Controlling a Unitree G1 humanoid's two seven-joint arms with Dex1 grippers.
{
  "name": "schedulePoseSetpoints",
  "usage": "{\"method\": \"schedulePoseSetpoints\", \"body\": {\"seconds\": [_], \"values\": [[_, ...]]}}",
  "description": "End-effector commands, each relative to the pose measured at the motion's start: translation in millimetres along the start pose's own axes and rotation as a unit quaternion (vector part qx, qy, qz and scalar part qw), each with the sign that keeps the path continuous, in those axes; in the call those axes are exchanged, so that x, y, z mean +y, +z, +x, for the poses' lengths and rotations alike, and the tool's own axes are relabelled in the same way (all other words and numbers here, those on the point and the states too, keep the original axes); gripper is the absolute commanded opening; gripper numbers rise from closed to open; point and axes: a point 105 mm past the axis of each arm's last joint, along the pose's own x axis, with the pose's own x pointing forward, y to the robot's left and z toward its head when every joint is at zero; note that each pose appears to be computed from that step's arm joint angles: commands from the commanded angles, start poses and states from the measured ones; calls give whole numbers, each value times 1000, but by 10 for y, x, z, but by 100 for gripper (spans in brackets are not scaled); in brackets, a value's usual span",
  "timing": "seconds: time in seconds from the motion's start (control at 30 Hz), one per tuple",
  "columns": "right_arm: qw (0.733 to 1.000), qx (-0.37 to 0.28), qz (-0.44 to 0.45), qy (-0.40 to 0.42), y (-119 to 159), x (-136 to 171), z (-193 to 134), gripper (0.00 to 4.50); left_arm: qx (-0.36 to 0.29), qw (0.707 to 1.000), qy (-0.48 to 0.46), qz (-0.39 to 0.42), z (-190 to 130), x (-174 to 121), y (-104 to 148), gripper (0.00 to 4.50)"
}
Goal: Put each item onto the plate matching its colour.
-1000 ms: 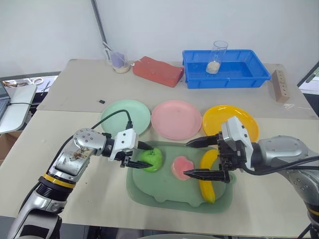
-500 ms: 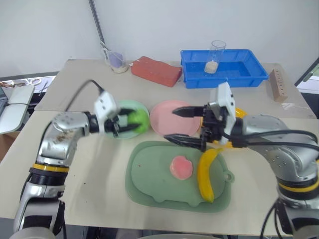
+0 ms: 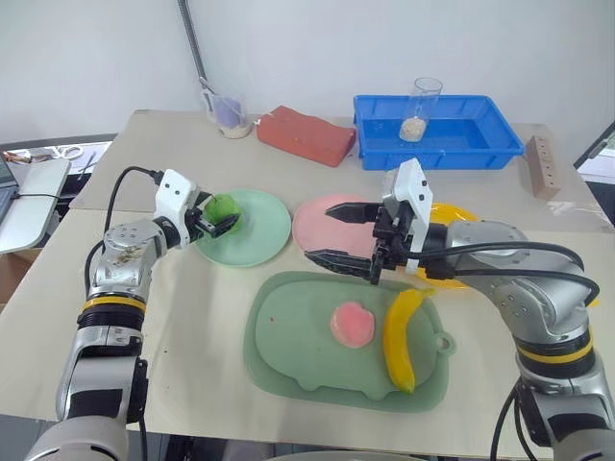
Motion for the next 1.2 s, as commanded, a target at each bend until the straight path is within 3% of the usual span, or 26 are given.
{"method": "schedulePoseSetpoints", "body": {"seconds": [0.03, 0.27, 0.37, 0.57, 0.7, 1.2], "values": [[1000, 4, -22, -5, 17, -44, -105, 450, -47, 998, -18, 30, -136, 44, 320, 444], [996, 73, -32, 48, -242, 1, -270, 450, -56, 988, -115, 90, -421, -208, 625, 444], [989, 112, -33, 92, -432, 63, -327, 450, -59, 966, -216, 128, -566, -597, 748, 444], [977, 159, -19, 142, -691, 184, -384, 450, -41, 913, -375, 155, -921, -1309, 693, 444], [972, 175, -4, 160, -805, 286, -417, 450, -30, 889, -430, 152, -1114, -1575, 626, 444], [972, 189, 3, 136, -1018, 296, -293, 450, -22, 886, -440, 143, -1134, -1652, 514, 444]]}}
